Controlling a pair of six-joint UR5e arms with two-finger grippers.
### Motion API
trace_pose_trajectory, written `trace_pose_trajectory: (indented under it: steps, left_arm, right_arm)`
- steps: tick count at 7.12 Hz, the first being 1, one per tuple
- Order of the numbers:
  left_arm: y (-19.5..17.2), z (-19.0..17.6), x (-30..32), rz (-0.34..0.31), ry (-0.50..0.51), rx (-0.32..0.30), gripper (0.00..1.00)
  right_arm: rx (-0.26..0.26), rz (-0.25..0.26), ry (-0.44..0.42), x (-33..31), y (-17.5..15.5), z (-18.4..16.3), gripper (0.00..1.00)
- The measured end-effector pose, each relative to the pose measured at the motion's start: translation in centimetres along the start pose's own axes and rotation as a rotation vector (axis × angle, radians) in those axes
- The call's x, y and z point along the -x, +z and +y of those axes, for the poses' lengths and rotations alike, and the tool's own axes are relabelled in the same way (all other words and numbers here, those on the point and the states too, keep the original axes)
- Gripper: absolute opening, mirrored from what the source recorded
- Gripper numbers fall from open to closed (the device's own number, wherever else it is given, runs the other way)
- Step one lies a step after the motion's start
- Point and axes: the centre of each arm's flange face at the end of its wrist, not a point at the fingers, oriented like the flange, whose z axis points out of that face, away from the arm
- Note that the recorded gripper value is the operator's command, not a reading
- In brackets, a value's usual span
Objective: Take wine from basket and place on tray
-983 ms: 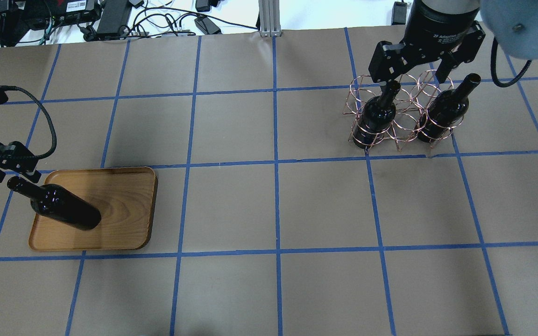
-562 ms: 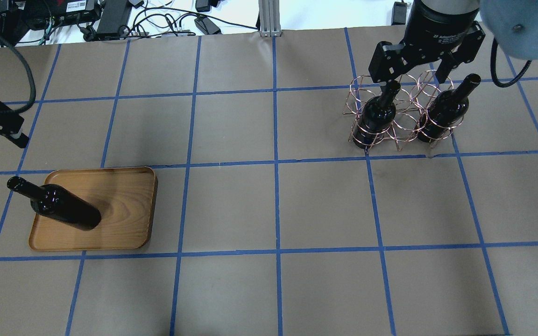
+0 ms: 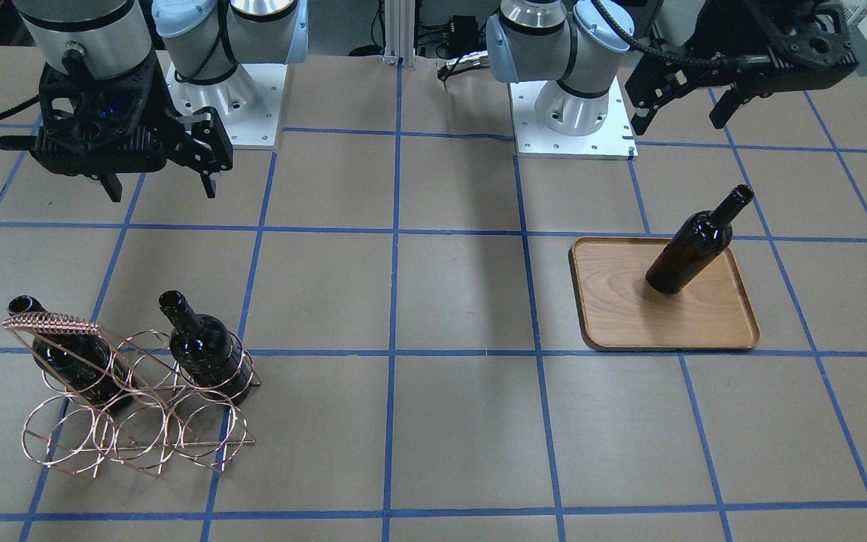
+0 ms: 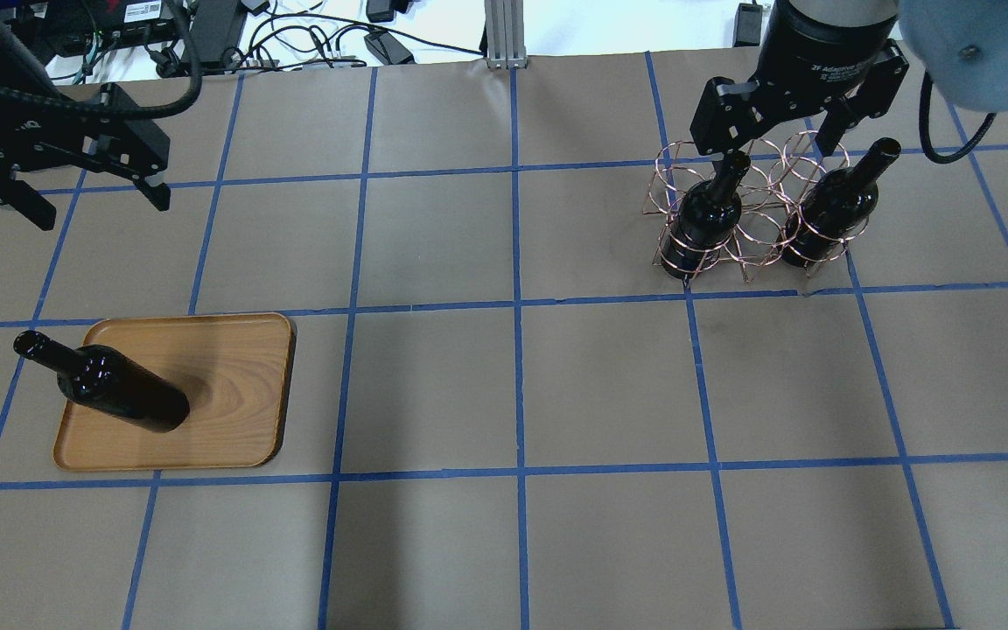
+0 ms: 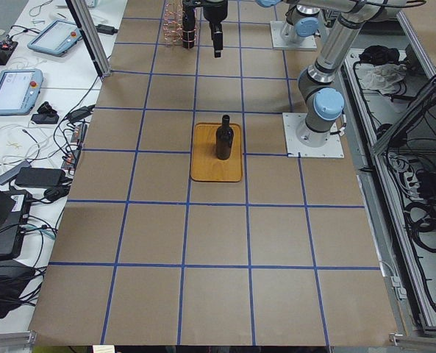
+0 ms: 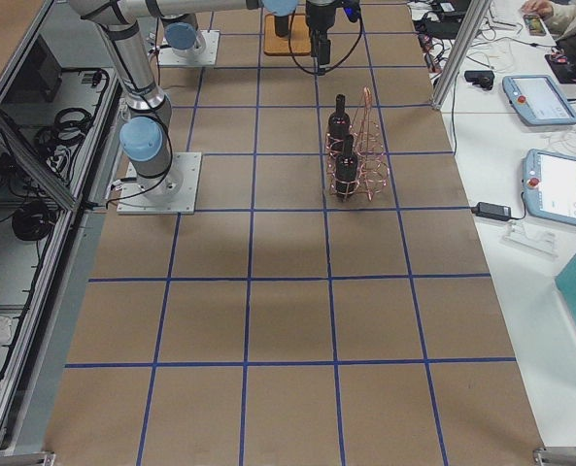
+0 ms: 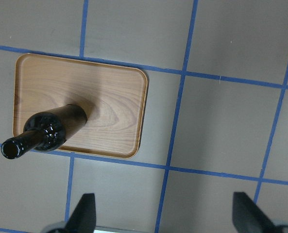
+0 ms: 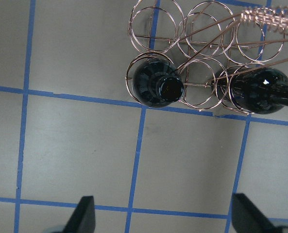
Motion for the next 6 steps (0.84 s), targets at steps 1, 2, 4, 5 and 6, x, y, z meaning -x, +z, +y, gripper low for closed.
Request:
trace_pose_trajectory:
  steps: [1, 2, 4, 5, 6]
  left_arm:
    - [-0.04, 0.26, -0.85, -0.002, -0.003, -0.001, 1.00]
    - [-0.04, 0.40, -1.26, -0.003, -0.001, 0.000, 1.00]
    - [-0.01, 0.48, -1.55, -0.005, 0.002, 0.001, 1.00]
    - [-0.01, 0.51, -1.57, -0.006, 0.002, 0.002, 1.00]
    - [-0.02, 0.54, -1.60, -0.006, 0.003, 0.002, 1.00]
  right_arm:
    - [-0.001, -0.001, 0.000, 0.04, -0.04, 0.05, 1.00]
    - [0.000, 0.000, -0.001, 0.06, -0.05, 0.08, 1.00]
    - [-0.002, -0.002, -0.001, 0.09, -0.10, 0.10, 1.00]
    - [-0.003, -0.003, -0.001, 0.10, -0.12, 0.10, 1.00]
    - [-0.003, -0.003, -0.001, 0.10, -0.14, 0.10, 1.00]
